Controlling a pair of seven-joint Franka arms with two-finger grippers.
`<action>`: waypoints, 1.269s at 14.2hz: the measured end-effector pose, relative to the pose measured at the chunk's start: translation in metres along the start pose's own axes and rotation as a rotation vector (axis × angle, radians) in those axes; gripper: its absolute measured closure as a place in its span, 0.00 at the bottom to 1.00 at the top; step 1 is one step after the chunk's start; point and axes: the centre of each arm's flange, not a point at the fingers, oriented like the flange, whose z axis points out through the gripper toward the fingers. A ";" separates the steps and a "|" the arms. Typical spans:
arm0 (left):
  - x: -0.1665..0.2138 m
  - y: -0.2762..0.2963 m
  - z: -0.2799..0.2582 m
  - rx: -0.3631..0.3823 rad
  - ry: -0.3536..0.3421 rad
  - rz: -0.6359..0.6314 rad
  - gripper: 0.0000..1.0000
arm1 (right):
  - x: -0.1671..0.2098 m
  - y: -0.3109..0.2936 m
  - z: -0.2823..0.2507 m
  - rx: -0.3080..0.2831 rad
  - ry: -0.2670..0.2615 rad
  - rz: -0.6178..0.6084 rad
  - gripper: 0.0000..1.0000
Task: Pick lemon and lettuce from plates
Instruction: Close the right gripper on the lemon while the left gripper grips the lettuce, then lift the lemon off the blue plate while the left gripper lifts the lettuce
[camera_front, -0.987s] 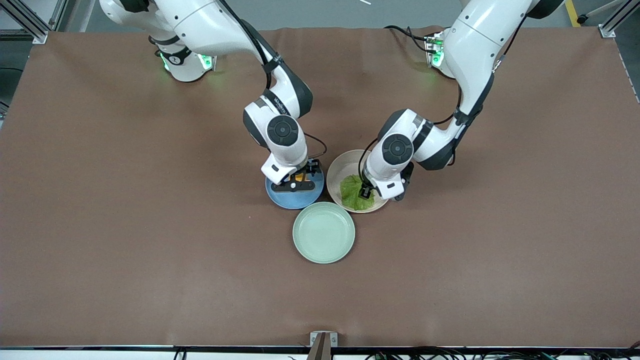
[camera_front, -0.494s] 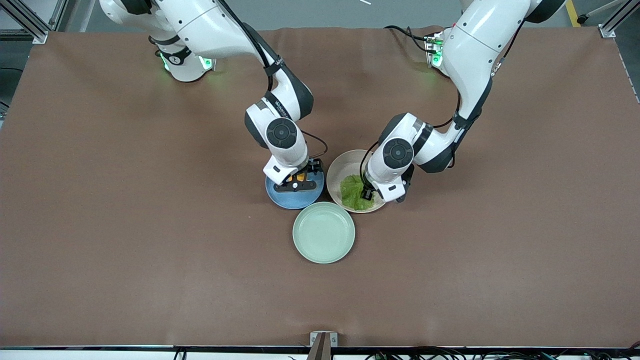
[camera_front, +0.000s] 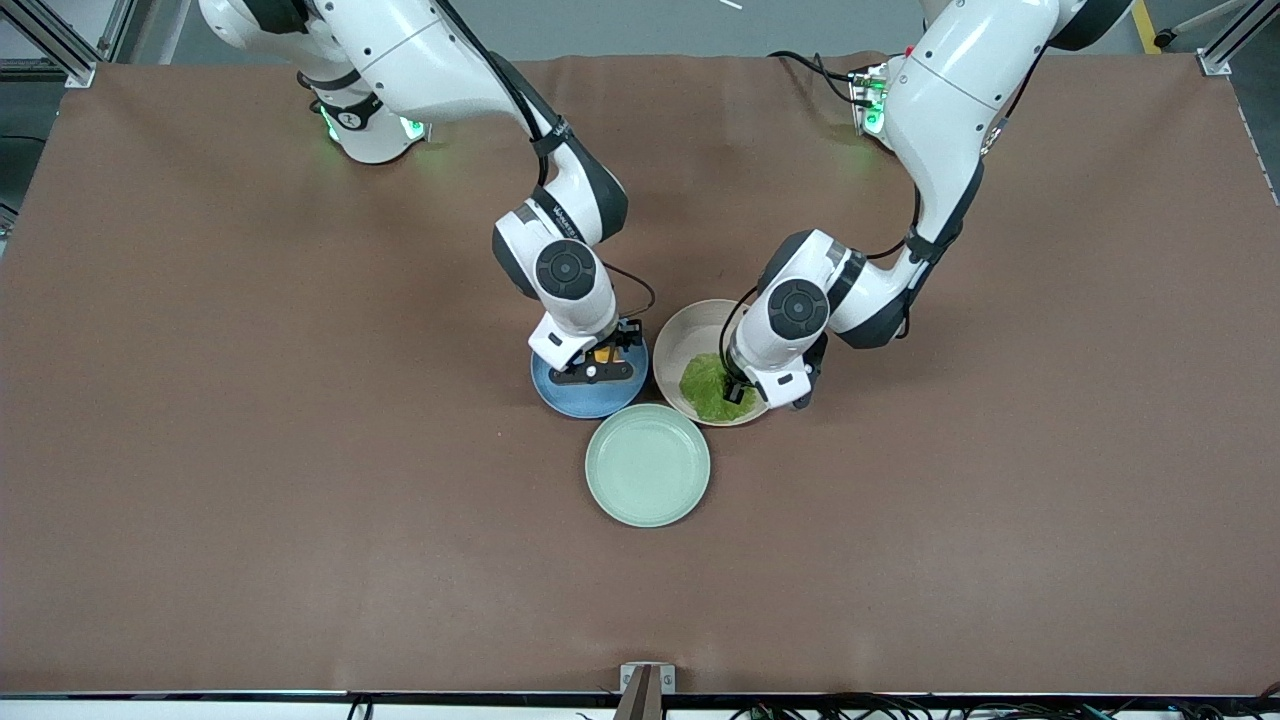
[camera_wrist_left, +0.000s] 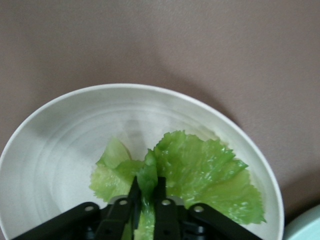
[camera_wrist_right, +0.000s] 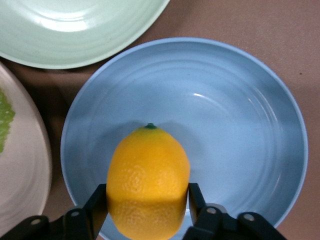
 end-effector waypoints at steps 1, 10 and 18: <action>0.001 0.001 -0.003 -0.005 0.000 -0.001 0.91 | 0.000 0.000 -0.001 0.001 0.001 0.000 0.37; 0.063 0.009 -0.161 -0.017 0.063 0.071 0.91 | 0.020 0.073 -0.166 -0.021 -0.042 0.015 0.37; 0.259 -0.016 -0.166 0.042 0.042 0.211 0.92 | 0.075 0.392 -0.228 -0.078 -0.118 -0.003 0.37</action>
